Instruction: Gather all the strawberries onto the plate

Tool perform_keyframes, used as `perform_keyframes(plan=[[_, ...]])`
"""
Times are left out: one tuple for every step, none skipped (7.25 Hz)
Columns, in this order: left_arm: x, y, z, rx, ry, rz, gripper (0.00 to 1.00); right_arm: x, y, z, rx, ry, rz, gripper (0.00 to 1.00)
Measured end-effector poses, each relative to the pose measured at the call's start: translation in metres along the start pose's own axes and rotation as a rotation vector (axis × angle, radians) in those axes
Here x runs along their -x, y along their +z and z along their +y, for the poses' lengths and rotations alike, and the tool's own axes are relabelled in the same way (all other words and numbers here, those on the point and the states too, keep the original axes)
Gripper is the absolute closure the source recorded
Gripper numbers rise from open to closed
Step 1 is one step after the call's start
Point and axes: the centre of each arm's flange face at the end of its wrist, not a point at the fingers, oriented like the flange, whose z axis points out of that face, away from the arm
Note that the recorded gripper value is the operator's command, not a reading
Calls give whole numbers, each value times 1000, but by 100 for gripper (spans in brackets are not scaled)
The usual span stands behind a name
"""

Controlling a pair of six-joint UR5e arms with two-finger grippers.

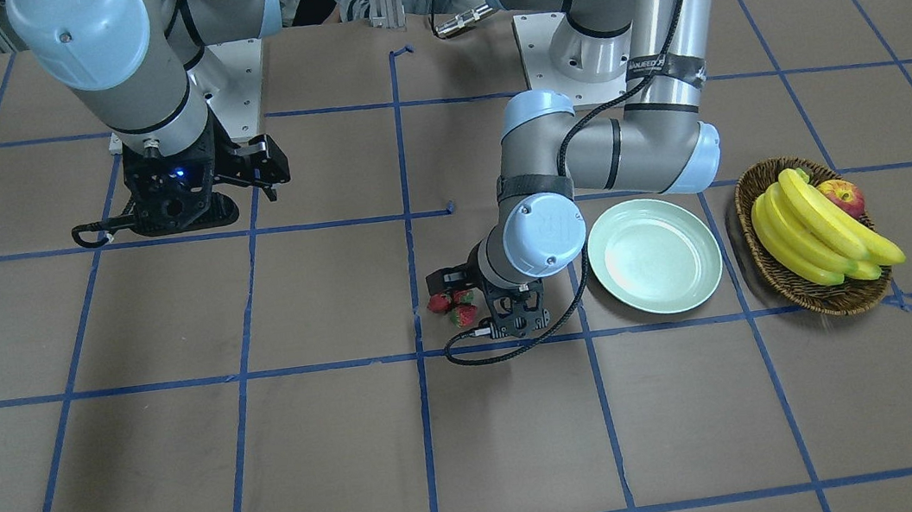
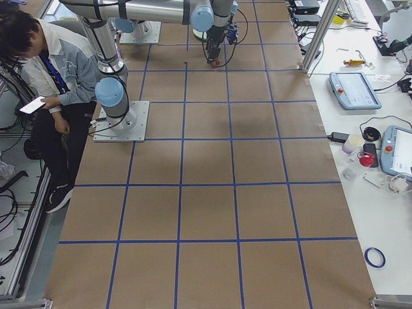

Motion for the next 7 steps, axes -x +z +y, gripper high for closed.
perform_keyframes(plan=[[0, -2, 0, -3, 4, 0, 3, 0, 0, -1, -2, 0, 0, 0], [0, -4, 1, -7, 6, 0, 3, 0, 0, -1, -3, 0, 0, 0], [0, -5, 2, -8, 7, -2, 3, 0, 0, -1, -3, 0, 0, 0], [1, -4, 2, -5, 7, -6, 3, 0, 1, -1, -3, 0, 0, 0], [2, -1, 2, 1, 6, -12, 3, 0, 1, -2, -1, 0, -1, 0], [2, 1, 2, 6, 4, -15, 4, 0, 2, -3, -1, 0, -1, 0], [3, 3, 2, 10, 1, -17, 10, 0, 2, -3, 0, 1, -1, 0]])
